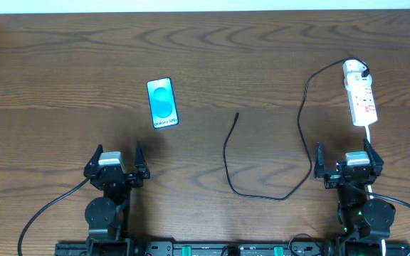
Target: Plug charger to phone and switch on socket
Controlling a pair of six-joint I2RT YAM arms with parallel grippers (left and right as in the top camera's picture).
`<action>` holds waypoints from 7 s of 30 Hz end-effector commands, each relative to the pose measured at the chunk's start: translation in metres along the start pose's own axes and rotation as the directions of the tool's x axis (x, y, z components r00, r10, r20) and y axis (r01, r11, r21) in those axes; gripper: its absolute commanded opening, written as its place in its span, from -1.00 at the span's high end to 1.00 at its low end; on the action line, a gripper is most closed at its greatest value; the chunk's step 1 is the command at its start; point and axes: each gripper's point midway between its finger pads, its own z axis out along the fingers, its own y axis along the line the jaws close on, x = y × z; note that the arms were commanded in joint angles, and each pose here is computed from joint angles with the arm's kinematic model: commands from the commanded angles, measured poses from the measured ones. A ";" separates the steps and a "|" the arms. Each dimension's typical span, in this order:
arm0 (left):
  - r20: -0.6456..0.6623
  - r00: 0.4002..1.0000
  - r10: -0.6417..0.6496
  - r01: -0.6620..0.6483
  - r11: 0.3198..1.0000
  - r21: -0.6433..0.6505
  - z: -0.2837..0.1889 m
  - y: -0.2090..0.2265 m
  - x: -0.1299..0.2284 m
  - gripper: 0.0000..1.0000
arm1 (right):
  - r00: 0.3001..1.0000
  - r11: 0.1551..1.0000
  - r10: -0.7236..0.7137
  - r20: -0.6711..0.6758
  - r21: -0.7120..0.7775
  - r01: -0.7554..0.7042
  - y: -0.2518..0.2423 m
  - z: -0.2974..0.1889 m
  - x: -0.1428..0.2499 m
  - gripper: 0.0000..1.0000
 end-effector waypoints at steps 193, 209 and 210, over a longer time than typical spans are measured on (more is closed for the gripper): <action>-0.085 0.996 0.006 -0.005 1.000 0.008 -0.023 -0.005 -0.131 -0.80 | 1.000 1.000 -0.009 -0.001 0.004 0.009 0.000 0.000 0.000 -0.99; -0.584 0.806 -0.095 0.068 0.995 -0.068 0.063 -0.011 -0.154 -0.80 | 1.000 1.000 -0.009 -0.001 0.004 0.009 0.000 0.000 0.000 -0.98; -0.621 0.778 -0.096 0.071 0.995 -0.065 0.071 -0.013 -0.150 -0.80 | 1.000 1.000 -0.009 -0.001 0.004 0.009 0.000 0.000 0.000 -0.99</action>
